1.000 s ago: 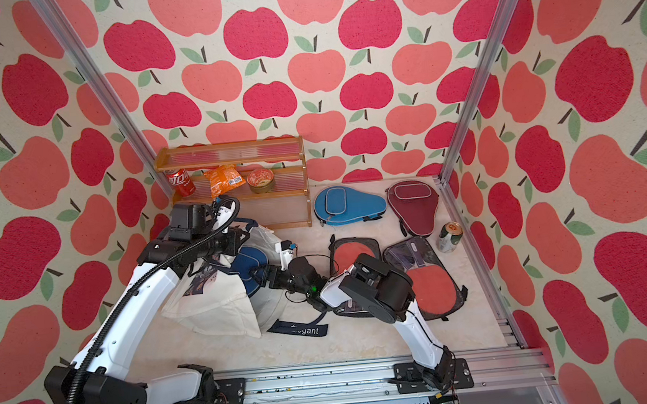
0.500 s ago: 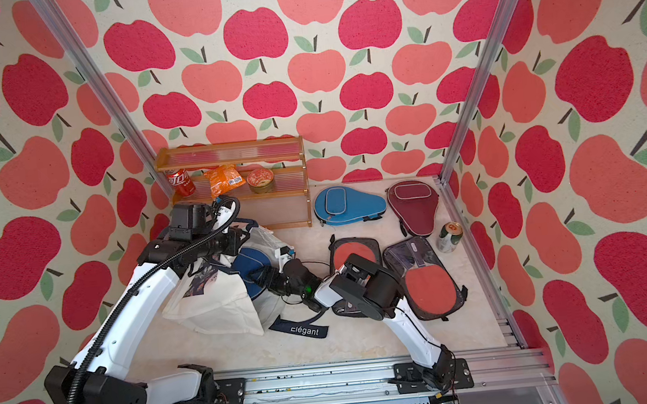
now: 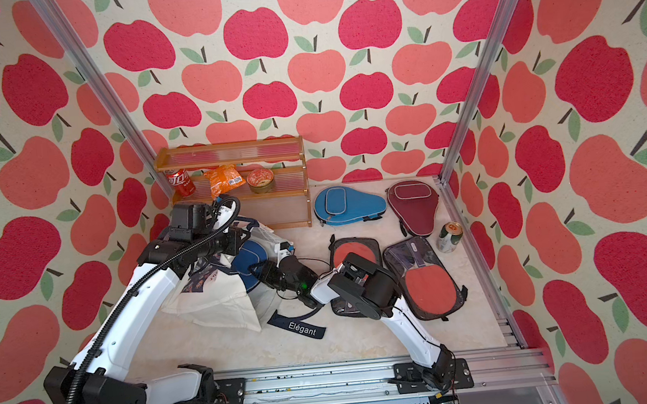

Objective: Remove the ping pong set from the canvas bag
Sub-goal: Pick up the ping pong set from the canvas bag.

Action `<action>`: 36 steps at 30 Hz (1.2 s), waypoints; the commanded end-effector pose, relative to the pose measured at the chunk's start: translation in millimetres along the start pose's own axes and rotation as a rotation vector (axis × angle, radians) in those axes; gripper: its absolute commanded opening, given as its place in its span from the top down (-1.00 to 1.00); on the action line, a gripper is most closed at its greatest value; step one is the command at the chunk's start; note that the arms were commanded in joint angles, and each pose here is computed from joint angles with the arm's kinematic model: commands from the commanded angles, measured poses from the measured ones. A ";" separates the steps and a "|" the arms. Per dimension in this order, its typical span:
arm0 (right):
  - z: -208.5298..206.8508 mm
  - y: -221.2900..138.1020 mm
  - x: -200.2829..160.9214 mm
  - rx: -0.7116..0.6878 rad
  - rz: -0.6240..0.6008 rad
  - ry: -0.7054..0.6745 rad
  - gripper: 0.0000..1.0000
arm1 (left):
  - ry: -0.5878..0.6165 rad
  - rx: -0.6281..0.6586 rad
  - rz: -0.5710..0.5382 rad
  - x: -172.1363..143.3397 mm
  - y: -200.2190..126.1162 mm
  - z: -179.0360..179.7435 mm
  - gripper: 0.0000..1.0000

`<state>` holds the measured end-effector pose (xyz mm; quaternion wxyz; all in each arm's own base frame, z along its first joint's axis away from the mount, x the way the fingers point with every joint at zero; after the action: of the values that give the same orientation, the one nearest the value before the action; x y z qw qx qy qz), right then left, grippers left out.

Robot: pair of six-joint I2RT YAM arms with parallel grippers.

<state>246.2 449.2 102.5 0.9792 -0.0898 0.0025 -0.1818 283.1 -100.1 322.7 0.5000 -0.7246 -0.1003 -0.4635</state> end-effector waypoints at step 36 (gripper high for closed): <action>134.3 -93.2 -29.7 -0.083 -0.138 -0.575 0.50 | -0.194 -0.127 -0.224 12.2 -39.4 31.9 1.00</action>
<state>194.2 405.3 210.8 0.9336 -0.2083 -0.2219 -0.1892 287.8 -59.6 342.8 0.4149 -0.7821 -0.1854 -0.4264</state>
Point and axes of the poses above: each gripper's point midway between its finger pads, its own y axis out along the fingers, its own z axis along the line the jaws close on, x = y × z, the point moved 9 cm from there along -y, back along the fingers, and after that the axes turned 11 degrees about y, right-handed, at the moved point
